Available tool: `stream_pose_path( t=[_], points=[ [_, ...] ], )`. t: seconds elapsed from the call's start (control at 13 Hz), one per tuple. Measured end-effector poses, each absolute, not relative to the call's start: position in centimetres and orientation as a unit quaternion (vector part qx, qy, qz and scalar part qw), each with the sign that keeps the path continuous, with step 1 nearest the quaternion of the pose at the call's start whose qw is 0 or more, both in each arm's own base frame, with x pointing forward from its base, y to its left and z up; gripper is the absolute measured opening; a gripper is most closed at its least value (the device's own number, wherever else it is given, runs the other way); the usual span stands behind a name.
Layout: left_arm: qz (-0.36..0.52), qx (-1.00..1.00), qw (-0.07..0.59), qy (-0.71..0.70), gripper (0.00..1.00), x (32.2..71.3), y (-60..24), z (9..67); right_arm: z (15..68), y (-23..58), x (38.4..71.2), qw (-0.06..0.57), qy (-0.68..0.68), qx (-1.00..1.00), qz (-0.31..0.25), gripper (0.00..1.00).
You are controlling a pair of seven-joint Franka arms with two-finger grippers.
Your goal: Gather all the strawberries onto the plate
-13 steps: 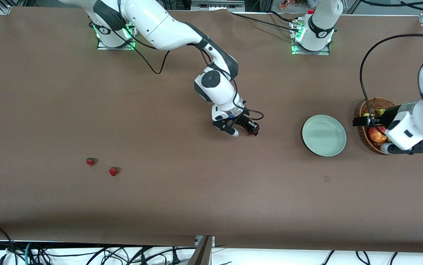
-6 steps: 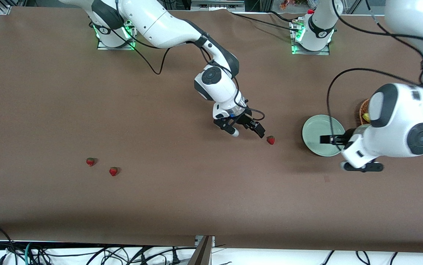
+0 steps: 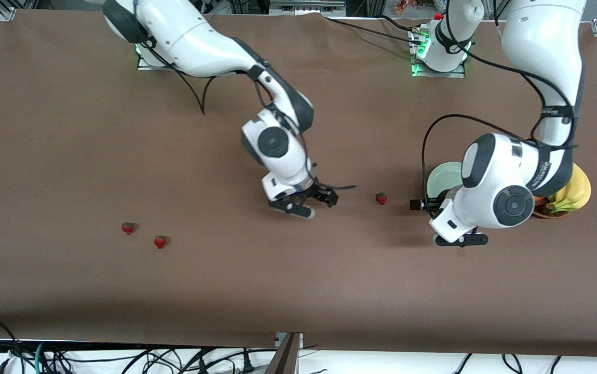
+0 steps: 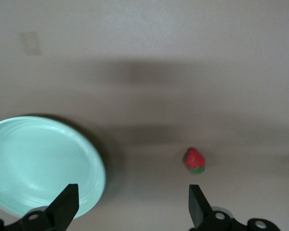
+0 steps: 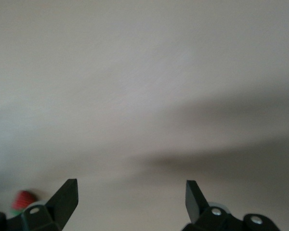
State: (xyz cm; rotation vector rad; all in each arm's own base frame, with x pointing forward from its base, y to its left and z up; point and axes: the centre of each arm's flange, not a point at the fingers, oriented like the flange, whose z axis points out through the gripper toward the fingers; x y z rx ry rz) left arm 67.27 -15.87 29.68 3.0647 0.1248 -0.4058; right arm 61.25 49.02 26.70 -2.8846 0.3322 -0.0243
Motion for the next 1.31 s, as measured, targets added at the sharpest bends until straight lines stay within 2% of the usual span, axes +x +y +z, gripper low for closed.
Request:
stream_pose_path(
  t=[0.23,0.46,0.85,1.31],
  points=[
    [-0.116,0.991,0.022,0.064,1.00,67.2,-19.5,25.1,29.1,40.8,65.8,0.092,0.009,-0.996,-0.001,0.99],
    [-0.101,0.993,0.023,0.063,1.00,65.9,-22.1,21.5,27.1,33.0,69.1,0.049,-0.059,-0.997,0.002,0.99],
    [-0.113,0.991,0.011,0.074,1.00,62.9,-24.5,18.0,23.1,22.7,71.0,-0.025,-0.143,-0.989,0.031,0.99],
    [-0.124,0.988,-0.002,0.087,0.98,61.0,-26.7,17.1,22.3,14.5,72.7,-0.028,-0.185,-0.981,0.043,0.96]
  ],
)
